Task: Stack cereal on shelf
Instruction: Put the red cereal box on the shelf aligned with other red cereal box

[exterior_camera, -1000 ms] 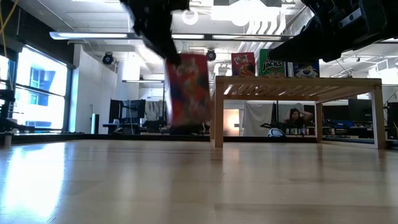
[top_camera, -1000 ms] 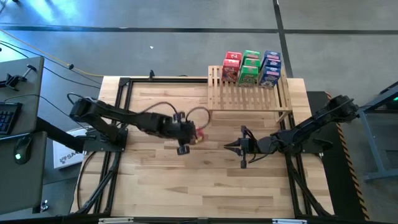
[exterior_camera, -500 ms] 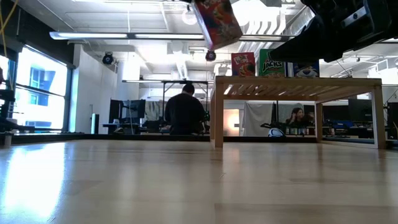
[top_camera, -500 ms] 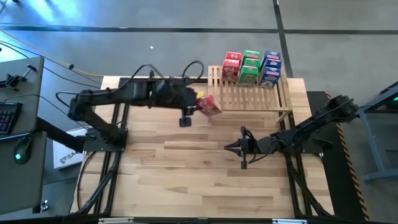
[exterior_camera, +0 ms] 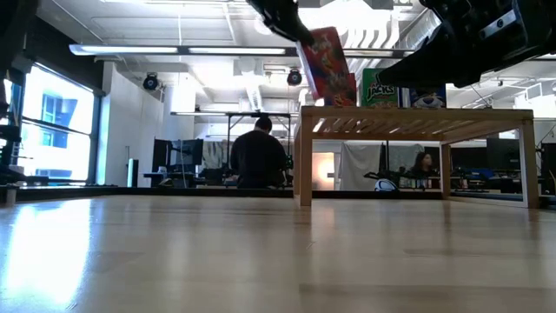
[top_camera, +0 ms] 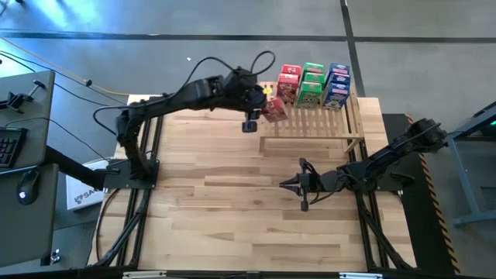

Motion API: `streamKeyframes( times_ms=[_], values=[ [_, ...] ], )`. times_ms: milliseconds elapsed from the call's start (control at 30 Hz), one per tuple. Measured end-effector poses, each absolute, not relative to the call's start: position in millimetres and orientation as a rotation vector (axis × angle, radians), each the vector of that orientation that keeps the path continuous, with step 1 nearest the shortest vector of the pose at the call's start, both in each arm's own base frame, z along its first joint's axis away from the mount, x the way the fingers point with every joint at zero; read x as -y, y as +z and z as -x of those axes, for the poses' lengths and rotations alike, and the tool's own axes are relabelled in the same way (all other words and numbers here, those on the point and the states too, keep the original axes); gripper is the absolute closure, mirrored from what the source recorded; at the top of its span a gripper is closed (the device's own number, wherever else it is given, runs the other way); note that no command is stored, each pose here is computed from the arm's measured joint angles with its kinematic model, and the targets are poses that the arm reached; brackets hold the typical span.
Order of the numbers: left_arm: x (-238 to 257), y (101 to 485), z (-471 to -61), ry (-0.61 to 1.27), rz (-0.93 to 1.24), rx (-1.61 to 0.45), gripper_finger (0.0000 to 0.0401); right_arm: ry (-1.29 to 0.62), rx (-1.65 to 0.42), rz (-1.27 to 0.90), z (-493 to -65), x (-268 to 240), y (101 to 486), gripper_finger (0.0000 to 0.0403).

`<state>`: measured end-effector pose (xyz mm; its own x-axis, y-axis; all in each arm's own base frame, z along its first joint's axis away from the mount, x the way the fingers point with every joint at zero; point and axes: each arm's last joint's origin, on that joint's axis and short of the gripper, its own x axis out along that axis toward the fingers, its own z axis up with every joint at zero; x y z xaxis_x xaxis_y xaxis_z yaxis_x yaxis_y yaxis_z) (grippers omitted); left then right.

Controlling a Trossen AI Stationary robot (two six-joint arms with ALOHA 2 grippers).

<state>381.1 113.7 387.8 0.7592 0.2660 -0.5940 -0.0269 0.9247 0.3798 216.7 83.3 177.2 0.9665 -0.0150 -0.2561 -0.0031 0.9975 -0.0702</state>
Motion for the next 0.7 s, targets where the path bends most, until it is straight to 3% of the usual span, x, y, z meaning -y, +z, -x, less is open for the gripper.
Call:
streamKeyframes(
  times_ms=[433, 700],
  values=[
    [-141, 359, -407, 0.181, -0.353, -0.744, 0.0266, -0.005, -0.274, 0.076, -216, -83, 176, 0.0387],
    [-144, 362, -411, 0.2, -0.365, -0.684, 0.0234, -0.005, -0.275, 0.076, -216, -83, 176, 0.0387]
  ],
)
